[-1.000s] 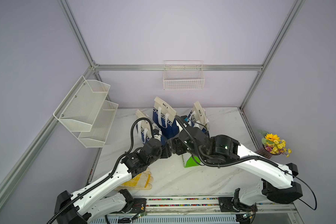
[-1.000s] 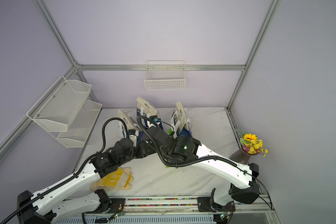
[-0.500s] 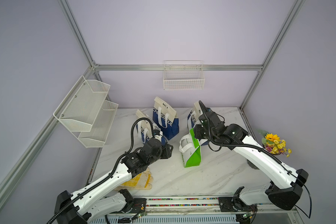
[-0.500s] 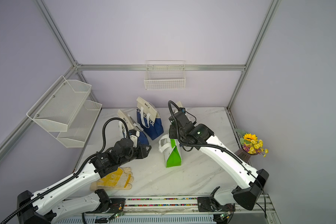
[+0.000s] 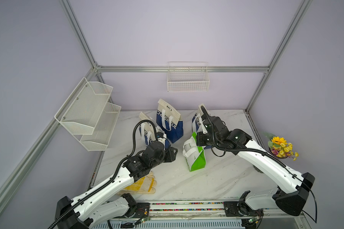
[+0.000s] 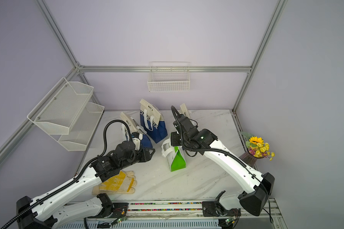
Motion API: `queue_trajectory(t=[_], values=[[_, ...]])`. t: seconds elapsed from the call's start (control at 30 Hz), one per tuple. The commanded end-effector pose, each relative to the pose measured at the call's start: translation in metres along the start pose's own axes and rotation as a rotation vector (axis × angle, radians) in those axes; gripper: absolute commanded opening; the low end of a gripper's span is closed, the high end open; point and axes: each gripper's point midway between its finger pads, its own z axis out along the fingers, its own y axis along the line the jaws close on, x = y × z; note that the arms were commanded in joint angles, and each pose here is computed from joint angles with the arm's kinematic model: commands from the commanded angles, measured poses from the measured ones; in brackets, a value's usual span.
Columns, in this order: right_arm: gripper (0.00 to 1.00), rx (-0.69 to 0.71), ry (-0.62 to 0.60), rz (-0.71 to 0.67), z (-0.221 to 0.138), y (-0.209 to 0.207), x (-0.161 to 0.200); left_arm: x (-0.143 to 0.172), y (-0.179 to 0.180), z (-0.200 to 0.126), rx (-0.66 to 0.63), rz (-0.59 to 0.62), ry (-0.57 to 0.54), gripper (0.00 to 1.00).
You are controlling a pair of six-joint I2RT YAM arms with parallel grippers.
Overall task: Open the takeout bag
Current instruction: Open the takeout bag at the center of the board.
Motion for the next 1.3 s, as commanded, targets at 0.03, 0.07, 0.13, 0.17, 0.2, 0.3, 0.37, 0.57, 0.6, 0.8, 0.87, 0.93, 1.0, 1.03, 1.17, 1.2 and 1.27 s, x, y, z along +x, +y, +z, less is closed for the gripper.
queue_trajectory(t=[0.03, 0.07, 0.13, 0.17, 0.2, 0.3, 0.37, 0.57, 0.6, 0.8, 0.87, 0.93, 1.0, 1.03, 1.17, 1.2, 1.27], values=[[0.0, -0.247, -0.082, -0.125, -0.026, 0.051, -0.03, -0.047, -0.05, -0.035, 0.157, -0.03, -0.107, 0.58], [0.0, -0.257, -0.059, -0.143, -0.016, 0.055, -0.029, -0.051, -0.056, -0.039, 0.174, -0.033, -0.109, 0.57], [0.0, -0.278, -0.041, -0.165, -0.011, 0.061, -0.03, -0.057, -0.066, -0.045, 0.206, -0.038, -0.11, 0.57], [0.0, -0.287, -0.029, -0.172, -0.007, 0.063, -0.029, -0.058, -0.07, -0.046, 0.216, -0.047, -0.106, 0.58], [0.0, -0.291, -0.013, -0.176, -0.001, 0.063, -0.026, -0.059, -0.072, -0.045, 0.221, -0.06, -0.103, 0.57], [0.0, -0.344, 0.021, -0.176, 0.009, 0.067, -0.015, -0.055, -0.075, -0.036, 0.233, -0.097, -0.071, 0.56], [0.0, -0.4, 0.021, -0.176, 0.007, 0.073, -0.009, -0.05, -0.079, -0.029, 0.265, -0.123, -0.049, 0.54], [0.0, -0.436, 0.039, -0.166, 0.005, 0.074, -0.001, -0.037, -0.076, -0.01, 0.303, -0.206, -0.03, 0.53], [0.0, -0.444, 0.045, -0.166, 0.005, 0.075, 0.0, -0.038, -0.076, -0.009, 0.316, -0.218, -0.038, 0.53], [0.0, -0.45, 0.056, -0.158, 0.006, 0.072, 0.003, -0.041, -0.063, -0.002, 0.281, -0.26, -0.081, 0.5], [0.0, -0.466, 0.061, -0.156, 0.005, 0.072, 0.005, -0.043, -0.055, -0.001, 0.274, -0.291, -0.099, 0.47], [0.0, -0.482, 0.061, -0.15, 0.004, 0.072, 0.006, -0.046, -0.05, 0.0, 0.286, -0.326, -0.118, 0.45], [0.0, -0.498, 0.063, -0.146, 0.003, 0.072, 0.006, -0.05, -0.05, 0.001, 0.333, -0.359, -0.139, 0.44], [0.0, -0.5, 0.064, -0.144, 0.003, 0.072, 0.006, -0.051, -0.05, 0.001, 0.349, -0.366, -0.146, 0.43], [0.0, -0.515, 0.068, -0.135, 0.002, 0.071, 0.007, -0.052, -0.051, 0.005, 0.377, -0.38, -0.154, 0.42], [0.0, -0.523, 0.068, -0.135, 0.002, 0.071, 0.007, -0.054, -0.052, 0.004, 0.393, -0.384, -0.162, 0.42], [0.0, -0.535, 0.07, -0.131, 0.002, 0.072, 0.007, -0.056, -0.053, 0.004, 0.426, -0.399, -0.173, 0.42]])
